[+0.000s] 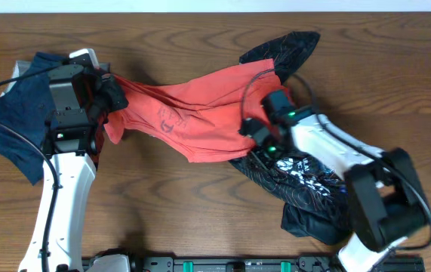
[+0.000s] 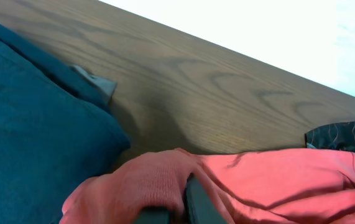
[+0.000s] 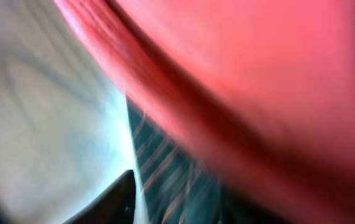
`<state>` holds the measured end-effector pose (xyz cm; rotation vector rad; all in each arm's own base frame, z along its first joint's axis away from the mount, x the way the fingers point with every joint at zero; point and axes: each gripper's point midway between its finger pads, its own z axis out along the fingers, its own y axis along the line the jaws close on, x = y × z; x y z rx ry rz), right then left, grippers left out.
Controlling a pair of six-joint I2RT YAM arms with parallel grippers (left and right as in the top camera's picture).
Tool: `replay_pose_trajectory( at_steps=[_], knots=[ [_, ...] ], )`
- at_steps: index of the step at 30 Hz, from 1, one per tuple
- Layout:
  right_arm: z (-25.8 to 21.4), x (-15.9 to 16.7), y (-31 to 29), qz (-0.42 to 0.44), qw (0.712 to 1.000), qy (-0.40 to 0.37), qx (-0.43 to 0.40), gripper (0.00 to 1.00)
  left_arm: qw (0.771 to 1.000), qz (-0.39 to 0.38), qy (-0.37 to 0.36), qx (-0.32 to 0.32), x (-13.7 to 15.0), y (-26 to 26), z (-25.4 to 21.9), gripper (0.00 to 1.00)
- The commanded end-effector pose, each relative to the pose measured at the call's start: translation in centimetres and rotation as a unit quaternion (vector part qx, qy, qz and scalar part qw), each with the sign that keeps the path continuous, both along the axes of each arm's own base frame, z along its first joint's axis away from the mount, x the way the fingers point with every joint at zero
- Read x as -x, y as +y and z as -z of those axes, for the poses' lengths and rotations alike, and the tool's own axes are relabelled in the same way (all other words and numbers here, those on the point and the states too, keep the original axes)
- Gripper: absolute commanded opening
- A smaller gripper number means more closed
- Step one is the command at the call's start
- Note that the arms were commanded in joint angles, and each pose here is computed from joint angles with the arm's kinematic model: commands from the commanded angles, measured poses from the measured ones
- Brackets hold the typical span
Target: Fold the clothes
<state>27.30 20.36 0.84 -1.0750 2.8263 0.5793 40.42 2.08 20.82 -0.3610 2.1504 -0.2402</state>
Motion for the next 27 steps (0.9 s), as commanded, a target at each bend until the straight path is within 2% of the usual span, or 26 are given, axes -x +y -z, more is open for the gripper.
replay_pose_trajectory(
  at_steps=[1,6,7,12,20,23,25,27],
  knots=[
    [2.3,-2.1,-2.2,0.046,0.994,-0.042,0.095,0.28,0.999,-0.001,-0.033,-0.017,-0.5,0.4,-2.8,0.06],
    [2.9,-4.9,-10.6,0.198,0.943,-0.083,0.254,0.34,0.999,-0.003,-0.034,-0.027,-0.5,0.7,-2.8,0.06],
    [2.8,-5.1,-12.3,0.222,0.933,-0.082,0.272,0.38,0.999,-0.012,-0.033,-0.033,-0.5,1.2,-2.8,0.06],
    [2.3,-4.9,-22.6,0.393,0.856,-0.045,0.334,0.39,0.997,-0.043,-0.030,-0.049,-0.2,3.3,-2.8,0.06],
    [2.2,-0.2,-35.7,0.589,0.735,0.046,0.334,0.42,0.998,-0.035,-0.025,-0.038,0.0,3.3,-2.6,0.06],
    [1.7,2.2,-38.3,0.670,0.670,0.086,0.309,0.43,0.999,-0.027,-0.025,-0.036,-0.1,2.9,-2.6,0.06],
    [1.1,2.9,-39.3,0.704,0.646,0.101,0.278,0.44,0.999,-0.027,-0.026,-0.036,-0.1,2.9,-2.6,0.06],
    [0.1,2.4,-39.6,0.726,0.640,0.100,0.232,0.45,0.999,-0.027,-0.026,-0.036,-0.1,2.9,-2.6,0.06]
  ],
)
